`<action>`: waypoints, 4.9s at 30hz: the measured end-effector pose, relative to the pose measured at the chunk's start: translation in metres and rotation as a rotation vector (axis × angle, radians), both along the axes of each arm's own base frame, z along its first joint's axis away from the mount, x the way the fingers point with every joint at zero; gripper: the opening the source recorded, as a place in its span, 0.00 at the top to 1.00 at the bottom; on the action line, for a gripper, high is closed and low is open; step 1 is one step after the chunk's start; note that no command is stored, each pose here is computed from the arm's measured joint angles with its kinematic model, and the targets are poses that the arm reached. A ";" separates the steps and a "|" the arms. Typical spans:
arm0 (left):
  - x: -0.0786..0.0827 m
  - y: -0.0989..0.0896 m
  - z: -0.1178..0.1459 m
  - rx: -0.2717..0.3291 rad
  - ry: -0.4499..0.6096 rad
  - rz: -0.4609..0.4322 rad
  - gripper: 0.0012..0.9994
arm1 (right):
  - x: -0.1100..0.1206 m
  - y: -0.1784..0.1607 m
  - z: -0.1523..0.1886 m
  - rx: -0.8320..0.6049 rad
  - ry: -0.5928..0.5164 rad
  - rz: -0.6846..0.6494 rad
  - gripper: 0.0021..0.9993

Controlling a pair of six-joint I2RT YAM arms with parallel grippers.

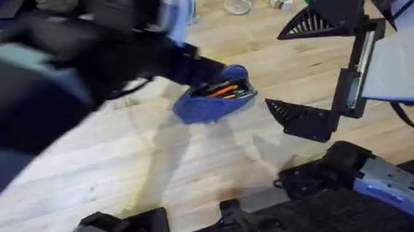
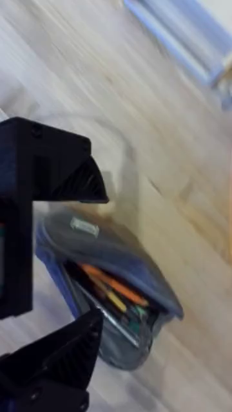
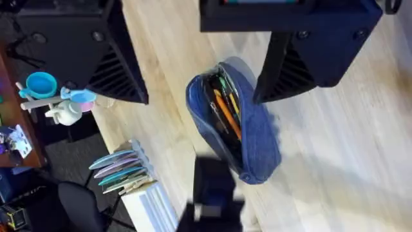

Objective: Unzip the bag, pick up the pens from the table one at a time and place them inside, then zip the bag closed.

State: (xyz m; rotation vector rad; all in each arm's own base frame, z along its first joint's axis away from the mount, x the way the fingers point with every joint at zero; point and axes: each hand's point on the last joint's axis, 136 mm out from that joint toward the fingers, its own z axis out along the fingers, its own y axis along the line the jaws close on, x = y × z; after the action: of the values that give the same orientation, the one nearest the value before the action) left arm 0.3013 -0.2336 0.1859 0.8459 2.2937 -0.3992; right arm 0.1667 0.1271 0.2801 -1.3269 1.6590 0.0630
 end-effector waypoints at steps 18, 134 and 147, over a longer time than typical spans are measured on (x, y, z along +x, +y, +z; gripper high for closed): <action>-0.010 0.120 0.000 0.108 0.014 -0.159 0.01 | 0.030 0.017 -0.007 0.082 0.119 -0.077 0.00; -0.046 0.107 -0.079 -0.026 0.008 -0.906 0.01 | 0.095 0.142 -0.161 -0.122 0.346 0.426 0.97; -0.044 0.098 -0.070 -0.093 -0.030 -0.899 0.01 | 0.092 0.137 -0.136 -0.110 0.283 0.416 0.97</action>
State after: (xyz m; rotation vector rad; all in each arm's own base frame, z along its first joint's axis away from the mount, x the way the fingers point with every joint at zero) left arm 0.2576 -0.1360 0.1155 1.7875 1.7266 -0.8511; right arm 0.2589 0.2639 0.1437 -1.7976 1.6052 0.4272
